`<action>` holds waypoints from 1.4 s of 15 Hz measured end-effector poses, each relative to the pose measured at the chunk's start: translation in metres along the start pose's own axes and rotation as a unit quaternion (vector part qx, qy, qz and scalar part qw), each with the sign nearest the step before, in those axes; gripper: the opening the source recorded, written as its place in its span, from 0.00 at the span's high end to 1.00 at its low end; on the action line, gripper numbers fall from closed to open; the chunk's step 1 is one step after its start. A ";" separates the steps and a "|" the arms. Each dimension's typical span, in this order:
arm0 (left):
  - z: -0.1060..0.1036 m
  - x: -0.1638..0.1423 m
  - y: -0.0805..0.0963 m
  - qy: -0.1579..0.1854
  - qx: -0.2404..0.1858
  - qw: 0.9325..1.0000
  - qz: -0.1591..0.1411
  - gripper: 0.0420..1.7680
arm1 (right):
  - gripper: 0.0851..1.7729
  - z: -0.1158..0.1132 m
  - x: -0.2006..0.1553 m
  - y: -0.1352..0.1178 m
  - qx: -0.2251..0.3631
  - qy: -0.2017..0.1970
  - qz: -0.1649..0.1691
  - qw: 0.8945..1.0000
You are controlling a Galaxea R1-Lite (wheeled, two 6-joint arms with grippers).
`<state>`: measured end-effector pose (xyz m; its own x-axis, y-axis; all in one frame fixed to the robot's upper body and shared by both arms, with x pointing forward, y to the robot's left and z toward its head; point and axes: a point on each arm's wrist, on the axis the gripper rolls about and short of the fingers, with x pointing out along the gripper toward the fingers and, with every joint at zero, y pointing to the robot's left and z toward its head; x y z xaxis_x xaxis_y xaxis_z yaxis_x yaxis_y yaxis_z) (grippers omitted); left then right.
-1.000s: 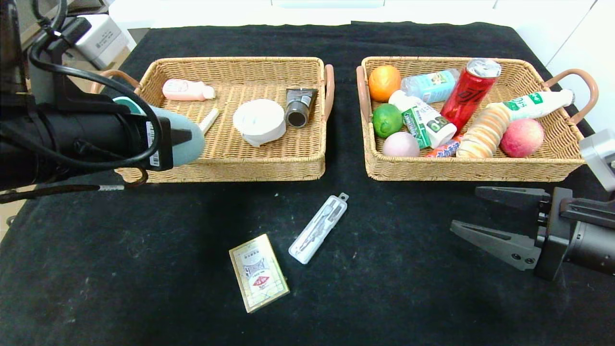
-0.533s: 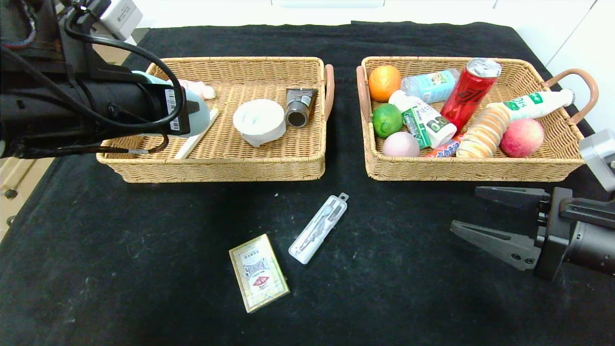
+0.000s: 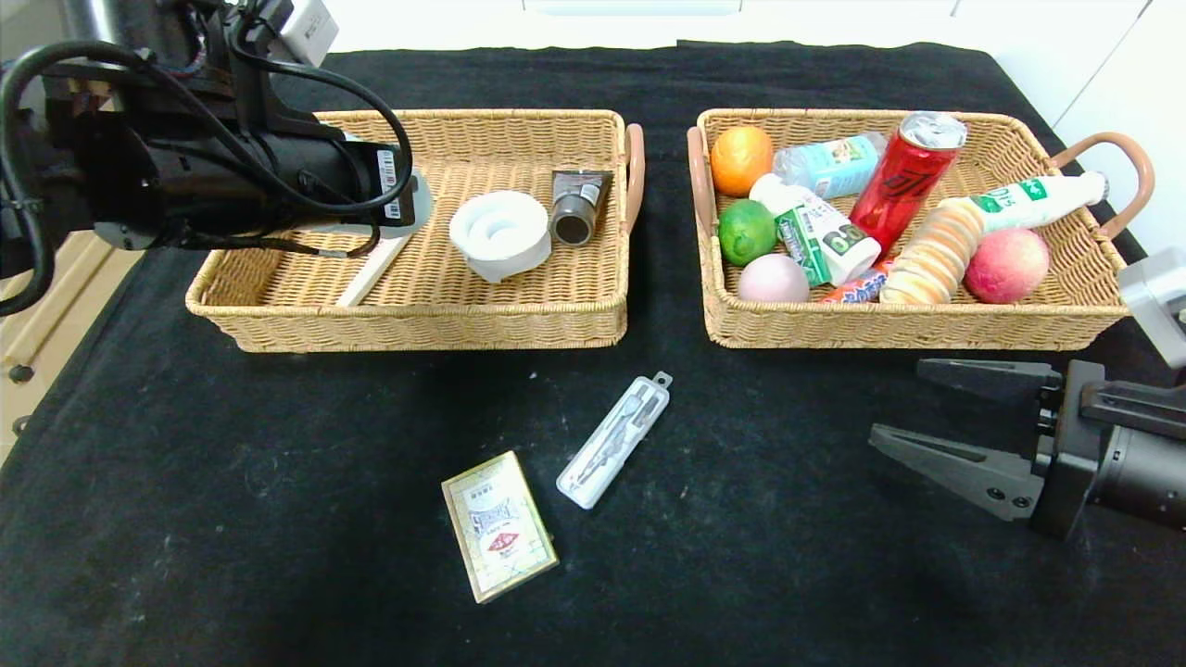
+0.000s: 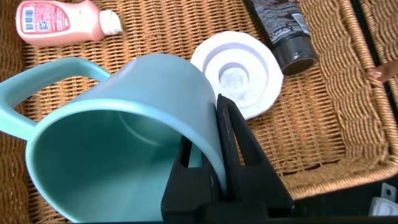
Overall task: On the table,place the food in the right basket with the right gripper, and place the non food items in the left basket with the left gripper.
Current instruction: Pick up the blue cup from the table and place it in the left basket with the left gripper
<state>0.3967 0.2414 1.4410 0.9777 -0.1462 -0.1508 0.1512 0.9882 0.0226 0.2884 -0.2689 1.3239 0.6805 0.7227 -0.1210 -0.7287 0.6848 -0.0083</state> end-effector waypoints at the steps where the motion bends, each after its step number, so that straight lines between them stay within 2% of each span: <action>1: -0.001 0.005 -0.001 0.001 0.001 1.000 0.001 0.92 | 0.04 0.000 0.000 0.000 0.000 -0.001 -0.001 1.000; 4: 0.001 0.020 -0.002 -0.011 -0.002 1.000 0.002 0.92 | 0.04 0.001 -0.001 0.000 -0.001 -0.001 -0.001 1.000; 7: -0.003 0.031 0.000 -0.007 -0.003 1.000 0.010 0.92 | 0.04 0.001 0.000 0.000 -0.001 -0.001 -0.001 1.000; 8: -0.004 0.033 0.001 -0.004 -0.003 1.000 0.011 0.87 | 0.04 0.001 0.000 0.000 -0.001 -0.001 -0.001 1.000; 11: -0.006 0.035 0.000 -0.002 -0.002 1.000 0.011 0.61 | 0.04 0.001 -0.001 -0.001 -0.001 -0.002 -0.002 1.000; 14: -0.006 0.036 0.000 0.000 -0.003 1.000 0.012 0.43 | 0.04 0.001 0.000 0.000 -0.001 -0.001 0.000 1.000; 17: -0.007 0.033 0.000 0.004 -0.002 1.000 0.012 0.30 | 0.04 0.001 0.000 0.000 -0.001 -0.001 0.000 1.000; 21: -0.010 0.021 0.002 0.021 0.002 1.000 0.015 0.20 | 0.04 0.000 0.000 0.001 -0.001 -0.001 0.001 1.000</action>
<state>0.4165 0.2409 1.4281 0.9748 -0.1144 -0.1915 0.1227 0.9919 0.0323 0.2878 -0.2686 1.3241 0.6793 0.7240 -0.1195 -0.7301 0.6833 -0.0102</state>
